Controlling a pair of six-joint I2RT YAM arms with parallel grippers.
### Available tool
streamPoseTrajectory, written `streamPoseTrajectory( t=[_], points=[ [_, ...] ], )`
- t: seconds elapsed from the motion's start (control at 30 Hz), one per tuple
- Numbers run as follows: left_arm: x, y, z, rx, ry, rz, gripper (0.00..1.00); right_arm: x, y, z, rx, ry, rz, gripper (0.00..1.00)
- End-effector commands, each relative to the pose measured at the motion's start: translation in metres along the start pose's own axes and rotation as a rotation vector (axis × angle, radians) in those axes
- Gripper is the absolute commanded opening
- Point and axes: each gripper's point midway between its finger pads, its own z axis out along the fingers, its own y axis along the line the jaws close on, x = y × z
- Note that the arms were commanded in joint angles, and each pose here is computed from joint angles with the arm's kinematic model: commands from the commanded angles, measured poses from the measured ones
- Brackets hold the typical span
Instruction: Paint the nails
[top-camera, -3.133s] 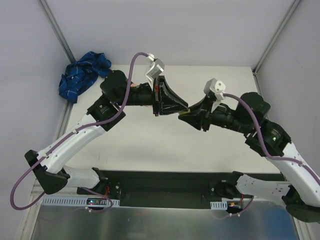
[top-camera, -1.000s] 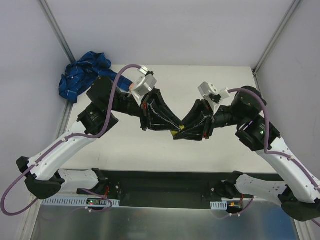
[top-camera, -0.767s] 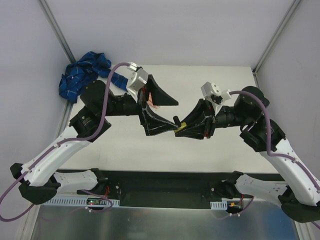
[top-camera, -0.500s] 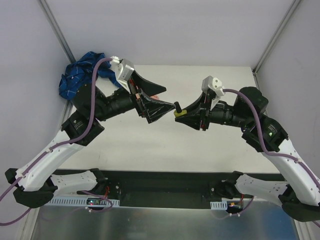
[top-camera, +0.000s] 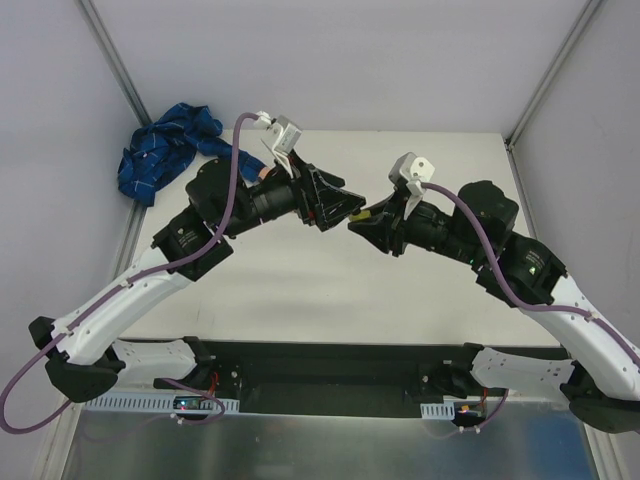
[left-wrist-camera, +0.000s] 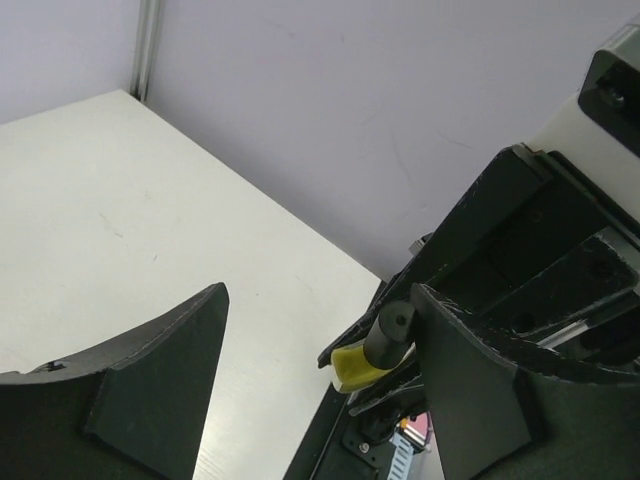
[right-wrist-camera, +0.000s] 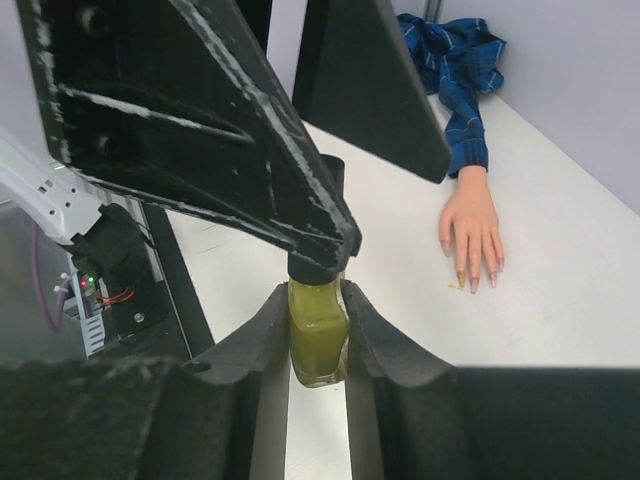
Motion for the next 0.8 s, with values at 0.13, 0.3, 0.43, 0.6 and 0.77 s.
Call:
streamPoseTrajectory(
  t=[0.13,0.3,0.43,0.6,0.77],
  points=[
    [-0.001,-0.013,0.003,0.037,0.02,-0.024,0.45,-0.024,-0.008,-0.006,0.063,-0.071,-0.02,0.0],
    [0.007,-0.026,0.006,0.115,0.079,-0.029,0.21,-0.028,-0.005,-0.007,0.05,-0.084,-0.022,0.0],
    [0.016,-0.066,-0.005,0.356,0.172,0.02,0.0,-0.031,0.013,-0.012,-0.052,-0.097,-0.033,0.0],
    [0.035,-0.139,-0.07,0.99,0.3,0.181,0.0,-0.027,0.146,-0.083,-0.998,-0.069,-0.066,0.0],
    [0.019,-0.144,-0.086,0.944,0.148,0.319,0.0,-0.044,0.148,-0.095,-0.976,-0.157,-0.071,0.0]
  ],
)
